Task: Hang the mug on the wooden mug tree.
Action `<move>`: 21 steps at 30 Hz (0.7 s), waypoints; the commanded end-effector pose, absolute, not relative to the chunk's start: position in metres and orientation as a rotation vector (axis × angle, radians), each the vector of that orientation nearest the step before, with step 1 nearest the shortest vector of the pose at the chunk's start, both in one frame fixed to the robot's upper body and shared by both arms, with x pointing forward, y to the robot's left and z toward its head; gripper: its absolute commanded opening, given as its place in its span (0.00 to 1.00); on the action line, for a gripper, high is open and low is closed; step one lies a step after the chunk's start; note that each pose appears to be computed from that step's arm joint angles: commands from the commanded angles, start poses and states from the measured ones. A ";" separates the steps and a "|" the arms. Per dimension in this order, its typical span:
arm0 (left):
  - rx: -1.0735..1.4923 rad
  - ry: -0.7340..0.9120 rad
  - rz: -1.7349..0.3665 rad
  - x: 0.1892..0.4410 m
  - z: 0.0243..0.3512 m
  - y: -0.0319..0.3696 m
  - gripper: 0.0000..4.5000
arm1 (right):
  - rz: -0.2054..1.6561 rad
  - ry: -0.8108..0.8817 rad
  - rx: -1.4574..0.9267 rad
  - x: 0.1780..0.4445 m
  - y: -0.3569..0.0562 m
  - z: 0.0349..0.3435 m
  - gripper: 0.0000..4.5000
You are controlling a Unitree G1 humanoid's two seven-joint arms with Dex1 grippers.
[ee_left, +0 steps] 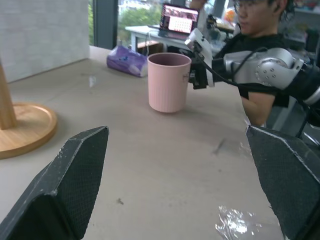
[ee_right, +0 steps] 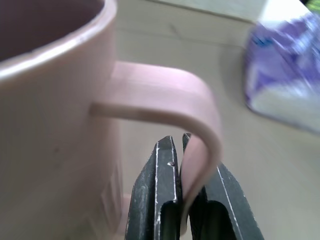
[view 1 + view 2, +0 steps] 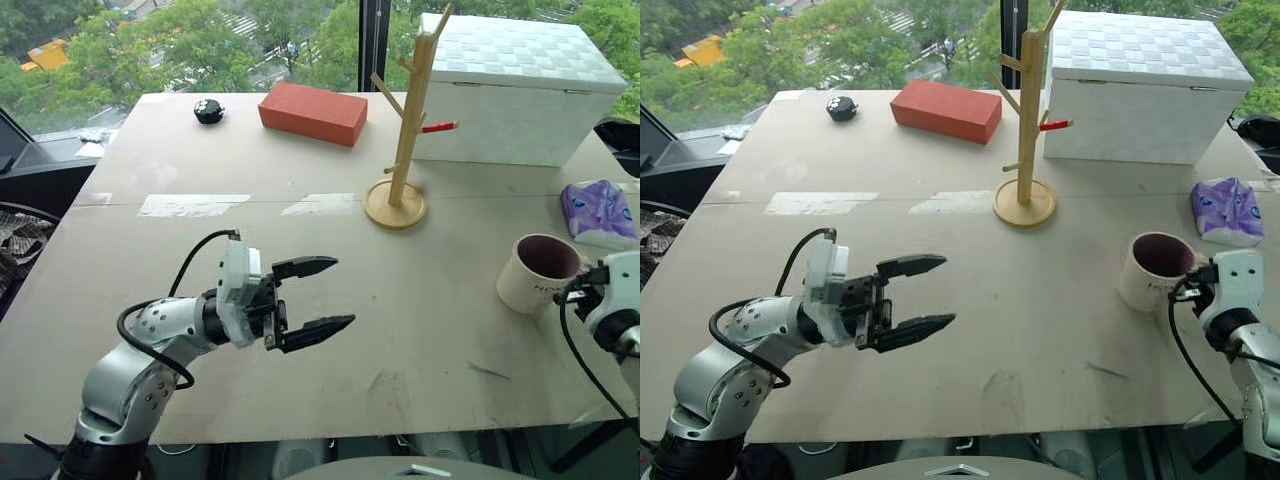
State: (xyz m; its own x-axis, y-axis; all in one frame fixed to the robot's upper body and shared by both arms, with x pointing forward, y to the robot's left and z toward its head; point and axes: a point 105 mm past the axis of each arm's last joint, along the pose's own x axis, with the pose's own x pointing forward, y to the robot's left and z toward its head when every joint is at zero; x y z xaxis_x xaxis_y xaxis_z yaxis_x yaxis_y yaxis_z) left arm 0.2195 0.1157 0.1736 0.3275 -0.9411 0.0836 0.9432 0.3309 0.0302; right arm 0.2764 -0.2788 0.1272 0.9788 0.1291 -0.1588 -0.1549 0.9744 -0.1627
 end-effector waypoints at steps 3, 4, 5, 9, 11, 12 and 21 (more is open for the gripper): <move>-0.046 -0.200 -1.042 0.230 0.184 0.136 1.00 | 0.446 0.020 -0.260 0.303 -0.222 0.194 0.01; -0.054 -0.211 -1.010 0.232 0.184 0.140 1.00 | 0.491 0.010 -0.280 0.308 -0.213 0.202 0.01; -0.058 -0.222 -0.985 0.233 0.185 0.143 1.00 | 0.530 0.004 -0.298 0.314 -0.204 0.209 0.01; -0.040 -0.289 -0.903 0.234 0.187 0.156 1.00 | 0.670 -0.018 -0.384 0.346 -0.172 0.238 0.01; -0.022 -0.325 -0.875 0.232 0.188 0.161 1.00 | 0.724 -0.013 -0.418 0.362 -0.160 0.248 0.01; -0.017 -0.335 -0.862 0.230 0.188 0.164 1.00 | 0.753 -0.006 -0.441 0.370 -0.155 0.252 0.01; -0.050 -0.391 -0.828 0.213 0.192 0.176 1.00 | 0.834 0.052 -0.532 0.417 -0.149 0.266 0.01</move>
